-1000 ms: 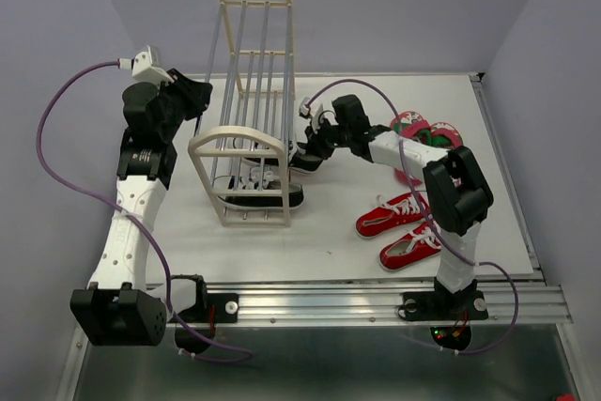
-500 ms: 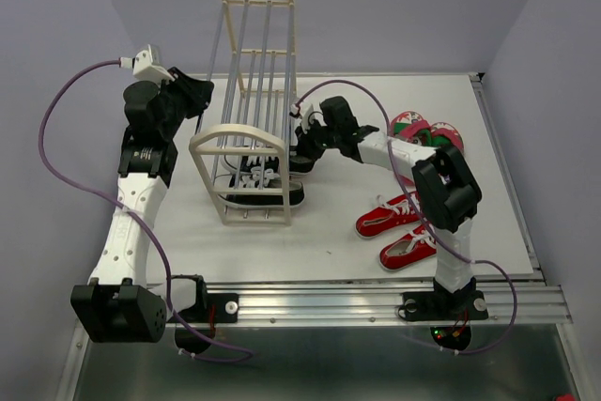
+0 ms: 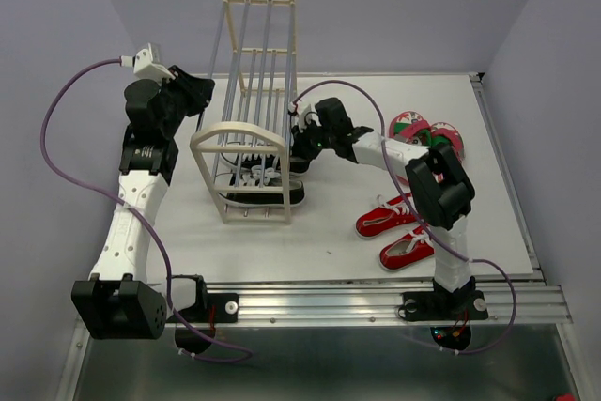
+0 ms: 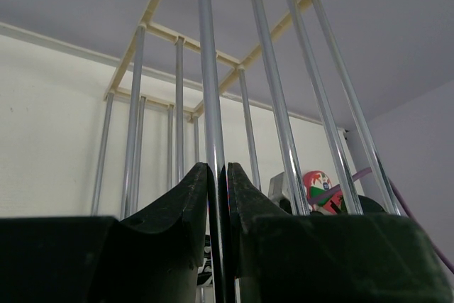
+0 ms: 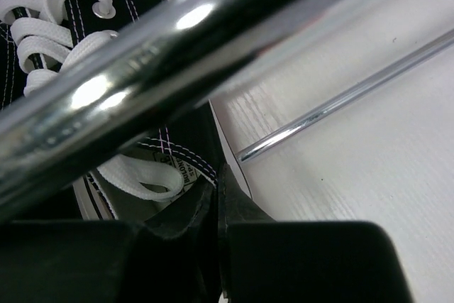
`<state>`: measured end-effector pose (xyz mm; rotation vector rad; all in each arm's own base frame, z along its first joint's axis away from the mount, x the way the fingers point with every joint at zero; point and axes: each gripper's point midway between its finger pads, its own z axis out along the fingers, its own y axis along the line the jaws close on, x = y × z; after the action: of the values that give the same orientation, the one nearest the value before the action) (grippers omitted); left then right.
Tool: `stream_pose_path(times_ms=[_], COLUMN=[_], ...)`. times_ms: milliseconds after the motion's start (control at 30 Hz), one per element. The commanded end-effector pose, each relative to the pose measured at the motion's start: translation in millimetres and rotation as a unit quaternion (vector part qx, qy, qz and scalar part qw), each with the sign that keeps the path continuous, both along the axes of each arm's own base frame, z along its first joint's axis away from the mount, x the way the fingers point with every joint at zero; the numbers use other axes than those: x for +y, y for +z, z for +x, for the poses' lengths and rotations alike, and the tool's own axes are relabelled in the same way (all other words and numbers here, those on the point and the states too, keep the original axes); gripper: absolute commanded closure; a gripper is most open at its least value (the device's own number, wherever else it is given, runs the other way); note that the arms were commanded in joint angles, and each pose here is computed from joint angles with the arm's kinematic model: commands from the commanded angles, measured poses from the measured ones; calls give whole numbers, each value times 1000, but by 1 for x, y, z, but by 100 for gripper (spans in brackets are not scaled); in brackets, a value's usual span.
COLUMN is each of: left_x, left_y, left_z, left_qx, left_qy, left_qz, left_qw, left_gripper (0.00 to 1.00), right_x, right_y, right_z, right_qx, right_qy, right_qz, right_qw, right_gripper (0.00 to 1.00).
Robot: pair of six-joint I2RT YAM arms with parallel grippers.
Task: Place and organize the shoes onto the shoe shelf
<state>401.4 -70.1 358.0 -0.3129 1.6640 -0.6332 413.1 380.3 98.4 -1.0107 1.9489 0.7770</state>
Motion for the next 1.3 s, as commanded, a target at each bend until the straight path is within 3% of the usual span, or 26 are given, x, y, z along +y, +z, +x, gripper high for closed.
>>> stream_pose_path(times_ms=[0, 133, 233, 267, 433, 500, 800, 967, 1267], left_x=[-2, -1, -1, 0, 0, 1, 3, 2, 1], left_y=[-51, -50, -50, -50, -49, -48, -46, -47, -47], left_z=[8, 6, 5, 5, 5, 4, 1, 1, 3], left_qx=[57, 55, 54, 54, 53, 52, 50, 52, 53], left_qy=[-15, -14, -12, -12, -10, -7, -2, -5, -7], left_qz=[43, 44, 45, 45, 47, 47, 47, 45, 42], left_qw=[997, 997, 997, 997, 997, 997, 998, 998, 998], left_gripper=[85, 85, 85, 85, 85, 85, 85, 85, 85], right_x=[36, 37, 41, 40, 33, 31, 23, 29, 27], right_y=[67, 68, 69, 66, 67, 71, 102, 122, 164], right_z=[15, 19, 15, 15, 14, 15, 16, 7, 2], right_qx=[-69, -67, -65, -65, -63, -64, -90, -129, -172], right_qy=[15, 4, 9, 5, -11, -18, -39, 19, 29], right_qz=[82, 83, 87, 82, 78, 79, 89, 95, 113], right_qw=[994, 994, 994, 994, 995, 995, 991, 987, 978], right_gripper=[93, 88, 74, 53, 16, 9, 4, 5, 2])
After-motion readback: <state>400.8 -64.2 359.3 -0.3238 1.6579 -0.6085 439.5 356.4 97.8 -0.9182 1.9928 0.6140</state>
